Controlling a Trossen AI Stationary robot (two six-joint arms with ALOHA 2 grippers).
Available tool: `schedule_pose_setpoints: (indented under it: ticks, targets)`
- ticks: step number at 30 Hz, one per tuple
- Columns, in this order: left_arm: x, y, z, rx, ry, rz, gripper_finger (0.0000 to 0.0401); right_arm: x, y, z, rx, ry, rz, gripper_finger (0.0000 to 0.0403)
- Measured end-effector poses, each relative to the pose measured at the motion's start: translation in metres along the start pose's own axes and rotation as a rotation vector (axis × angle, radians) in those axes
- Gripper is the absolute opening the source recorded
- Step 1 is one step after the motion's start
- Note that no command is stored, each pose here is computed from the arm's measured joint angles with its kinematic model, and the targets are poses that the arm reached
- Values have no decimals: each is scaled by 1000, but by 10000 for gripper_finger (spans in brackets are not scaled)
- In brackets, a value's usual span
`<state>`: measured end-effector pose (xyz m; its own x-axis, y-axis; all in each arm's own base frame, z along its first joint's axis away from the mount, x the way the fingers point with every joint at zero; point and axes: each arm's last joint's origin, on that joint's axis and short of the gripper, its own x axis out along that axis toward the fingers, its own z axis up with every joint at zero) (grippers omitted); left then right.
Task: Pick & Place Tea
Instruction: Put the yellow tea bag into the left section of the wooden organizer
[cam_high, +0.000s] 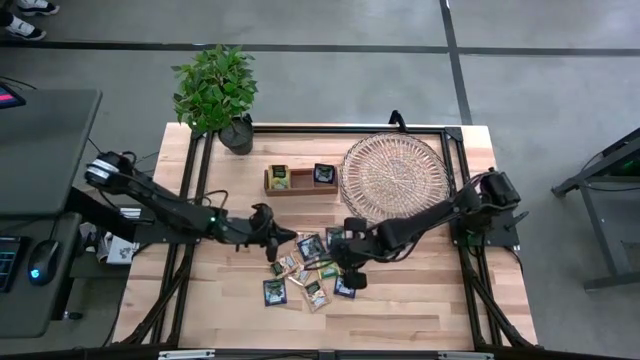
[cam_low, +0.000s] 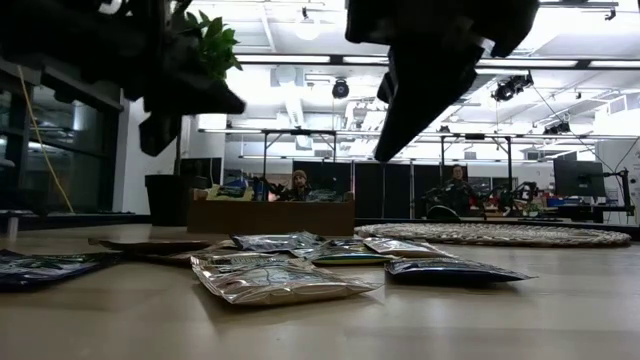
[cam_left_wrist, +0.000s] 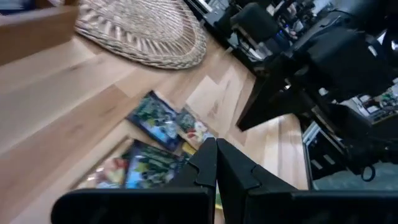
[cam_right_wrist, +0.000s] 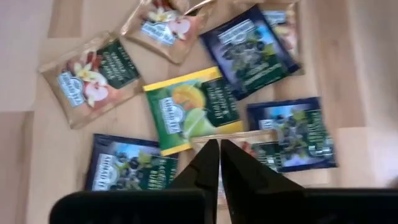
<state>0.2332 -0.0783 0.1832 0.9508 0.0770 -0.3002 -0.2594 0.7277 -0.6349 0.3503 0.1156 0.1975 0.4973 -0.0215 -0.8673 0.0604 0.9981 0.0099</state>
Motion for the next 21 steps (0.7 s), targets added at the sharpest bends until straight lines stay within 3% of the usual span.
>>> schedule_pose_setpoints:
  ticks: [9, 21]
  targets:
    - [46, -24, -12, 17, 112, -14, 1, 26, 22, -3, -16, -27, 98, 2]
    - [68, -16, -34, -98, 208, 34, 1, 39, 30, -6, -18, -25, 109, 1]
